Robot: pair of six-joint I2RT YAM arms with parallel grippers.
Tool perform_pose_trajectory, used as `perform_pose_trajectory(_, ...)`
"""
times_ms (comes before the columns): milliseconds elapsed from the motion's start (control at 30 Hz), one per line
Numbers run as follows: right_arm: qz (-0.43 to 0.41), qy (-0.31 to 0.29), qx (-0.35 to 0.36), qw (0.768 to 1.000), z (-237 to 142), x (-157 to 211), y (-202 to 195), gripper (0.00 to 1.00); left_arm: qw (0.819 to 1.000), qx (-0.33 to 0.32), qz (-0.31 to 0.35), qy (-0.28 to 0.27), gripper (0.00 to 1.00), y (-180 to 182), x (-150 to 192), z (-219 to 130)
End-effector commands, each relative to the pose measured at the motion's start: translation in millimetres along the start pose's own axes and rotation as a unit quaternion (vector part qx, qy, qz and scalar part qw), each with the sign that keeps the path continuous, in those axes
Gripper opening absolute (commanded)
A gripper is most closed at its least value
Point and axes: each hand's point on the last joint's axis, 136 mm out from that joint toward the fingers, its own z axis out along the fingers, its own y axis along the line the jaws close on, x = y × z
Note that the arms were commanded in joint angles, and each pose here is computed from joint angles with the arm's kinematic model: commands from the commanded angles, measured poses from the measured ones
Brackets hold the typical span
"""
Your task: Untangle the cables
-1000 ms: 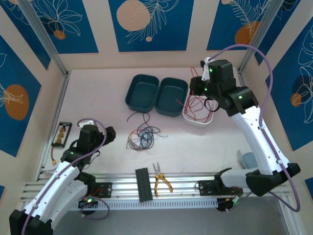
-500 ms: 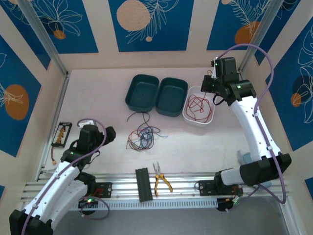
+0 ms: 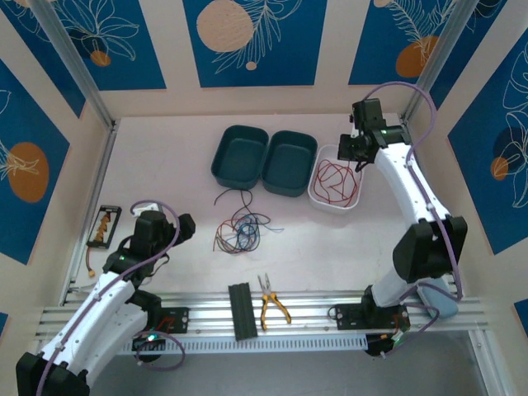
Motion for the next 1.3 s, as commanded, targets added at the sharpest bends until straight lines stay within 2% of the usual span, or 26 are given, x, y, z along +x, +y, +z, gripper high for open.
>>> perform_pose_trajectory(0, -0.017, 0.007, 0.010, 1.000, 18, -8, -2, 0.00, 1.000, 0.003, -0.008, 0.007, 1.00, 1, 5, 3)
perform_pose_trajectory(200, -0.021, 0.045, 0.031, 0.998, 53, -5, -1, 0.00, 1.000, 0.003, -0.008, 0.007, 1.00, 2, 5, 2)
perform_pose_trajectory(600, -0.026, 0.107, 0.033, 0.993, 94, 23, 14, 0.01, 1.000, 0.005, -0.008, 0.005, 1.00, 0, 3, 3)
perform_pose_trajectory(733, -0.035, 0.120, 0.031, 0.992, 100, 31, 21, 0.09, 1.000, 0.005, -0.007, 0.008, 1.00, 0, 4, 4)
perform_pose_trajectory(967, -0.048, 0.120, 0.026, 0.991, 94, 35, 34, 0.30, 1.000, 0.008, -0.006, 0.012, 1.00, -1, 5, 3)
perform_pose_trajectory(1267, -0.048, 0.094, 0.018, 0.994, 61, 35, 47, 0.41, 0.999, 0.026, 0.013, 0.023, 1.00, -10, 5, 0)
